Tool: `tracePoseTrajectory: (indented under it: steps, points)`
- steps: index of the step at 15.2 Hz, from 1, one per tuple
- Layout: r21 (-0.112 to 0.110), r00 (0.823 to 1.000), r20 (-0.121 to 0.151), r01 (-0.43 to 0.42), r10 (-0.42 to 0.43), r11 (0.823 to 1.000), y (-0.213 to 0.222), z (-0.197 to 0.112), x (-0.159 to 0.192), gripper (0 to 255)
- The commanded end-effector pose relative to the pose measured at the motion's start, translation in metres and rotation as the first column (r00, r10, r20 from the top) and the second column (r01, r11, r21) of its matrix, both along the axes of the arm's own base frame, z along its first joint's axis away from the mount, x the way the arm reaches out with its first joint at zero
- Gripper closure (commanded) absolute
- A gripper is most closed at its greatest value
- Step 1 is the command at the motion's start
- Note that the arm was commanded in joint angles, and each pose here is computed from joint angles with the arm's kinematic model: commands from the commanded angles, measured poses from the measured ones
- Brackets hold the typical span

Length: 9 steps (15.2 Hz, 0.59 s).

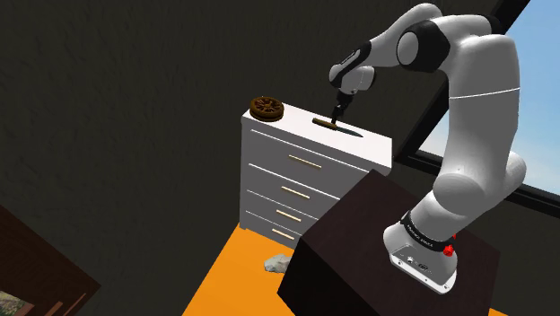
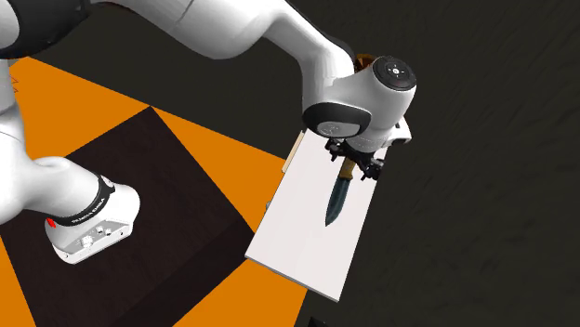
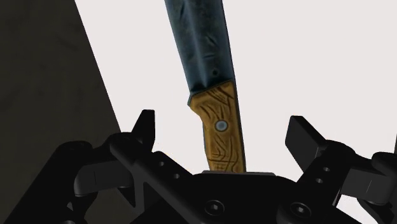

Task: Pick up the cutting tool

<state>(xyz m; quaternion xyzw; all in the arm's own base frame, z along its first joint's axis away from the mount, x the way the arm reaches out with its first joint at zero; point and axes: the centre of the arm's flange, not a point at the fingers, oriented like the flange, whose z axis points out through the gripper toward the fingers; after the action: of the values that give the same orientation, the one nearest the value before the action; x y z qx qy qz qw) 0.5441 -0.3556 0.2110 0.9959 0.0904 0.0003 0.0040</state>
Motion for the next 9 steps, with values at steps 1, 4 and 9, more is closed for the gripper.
tracePoseTrajectory:
  steps: [1,4,9]
  points:
    - [0.001,1.0,0.0,-0.002,0.002,1.0,-0.002,-0.011,0.001,0]
    - [0.001,1.0,0.0,-0.002,0.002,1.0,-0.002,-0.027,0.001,0]
    - [0.001,1.0,0.0,-0.002,0.002,1.0,-0.002,-0.041,0.002,255]
